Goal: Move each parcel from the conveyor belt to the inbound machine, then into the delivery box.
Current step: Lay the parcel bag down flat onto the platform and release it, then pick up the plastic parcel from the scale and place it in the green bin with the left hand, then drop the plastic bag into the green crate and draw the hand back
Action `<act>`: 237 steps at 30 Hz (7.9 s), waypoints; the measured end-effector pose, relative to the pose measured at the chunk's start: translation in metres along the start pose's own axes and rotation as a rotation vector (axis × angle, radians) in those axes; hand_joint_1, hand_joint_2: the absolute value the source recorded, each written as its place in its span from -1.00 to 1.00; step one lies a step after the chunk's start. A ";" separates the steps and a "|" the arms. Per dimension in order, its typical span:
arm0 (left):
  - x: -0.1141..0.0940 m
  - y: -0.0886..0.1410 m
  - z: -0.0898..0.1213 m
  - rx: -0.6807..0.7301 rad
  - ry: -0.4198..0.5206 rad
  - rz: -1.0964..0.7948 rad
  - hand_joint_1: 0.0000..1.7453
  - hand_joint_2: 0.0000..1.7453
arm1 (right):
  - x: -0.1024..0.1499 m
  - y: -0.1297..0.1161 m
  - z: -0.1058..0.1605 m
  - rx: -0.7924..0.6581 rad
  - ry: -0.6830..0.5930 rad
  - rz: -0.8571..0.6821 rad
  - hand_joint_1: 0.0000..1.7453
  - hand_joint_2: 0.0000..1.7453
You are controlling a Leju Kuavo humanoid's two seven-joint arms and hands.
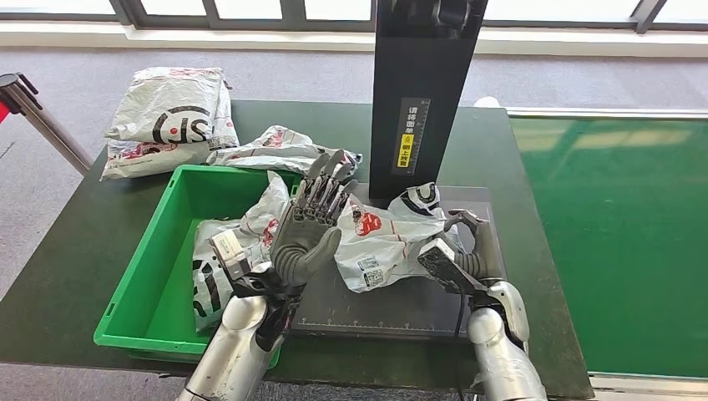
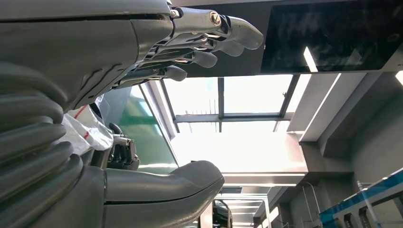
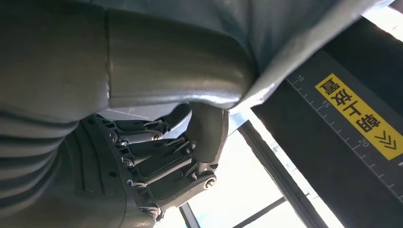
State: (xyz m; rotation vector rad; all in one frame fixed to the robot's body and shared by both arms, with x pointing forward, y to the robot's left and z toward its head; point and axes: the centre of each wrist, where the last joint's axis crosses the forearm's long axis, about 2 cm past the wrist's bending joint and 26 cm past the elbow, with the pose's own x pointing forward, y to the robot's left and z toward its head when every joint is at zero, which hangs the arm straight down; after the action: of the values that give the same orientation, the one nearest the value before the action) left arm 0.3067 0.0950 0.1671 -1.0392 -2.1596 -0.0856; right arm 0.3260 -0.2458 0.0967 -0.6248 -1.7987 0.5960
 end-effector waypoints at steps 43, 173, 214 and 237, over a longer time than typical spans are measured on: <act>-0.033 -0.018 0.010 -0.069 0.180 -0.664 -1.00 1.00 | -0.013 -0.028 0.009 -0.257 -0.140 -0.313 -1.00 0.50; -0.087 -0.018 0.051 -0.458 1.027 -1.560 1.00 1.00 | 0.041 -0.095 0.035 -0.961 -0.259 -0.184 -1.00 1.00; 0.146 0.031 -0.028 0.442 -0.481 -1.770 1.00 1.00 | 0.043 -0.095 0.023 -0.977 -0.260 -0.221 -1.00 1.00; 0.058 0.096 0.072 0.533 0.448 -1.840 1.00 1.00 | 0.045 -0.108 0.050 -0.996 -0.284 -0.201 -1.00 1.00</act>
State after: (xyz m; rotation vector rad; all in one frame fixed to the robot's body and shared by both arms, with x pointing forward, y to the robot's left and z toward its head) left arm 0.3082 0.2226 0.1280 1.2950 -1.7945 -0.4715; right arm 0.2529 -0.3001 0.1852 -1.0226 -2.3575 -0.4304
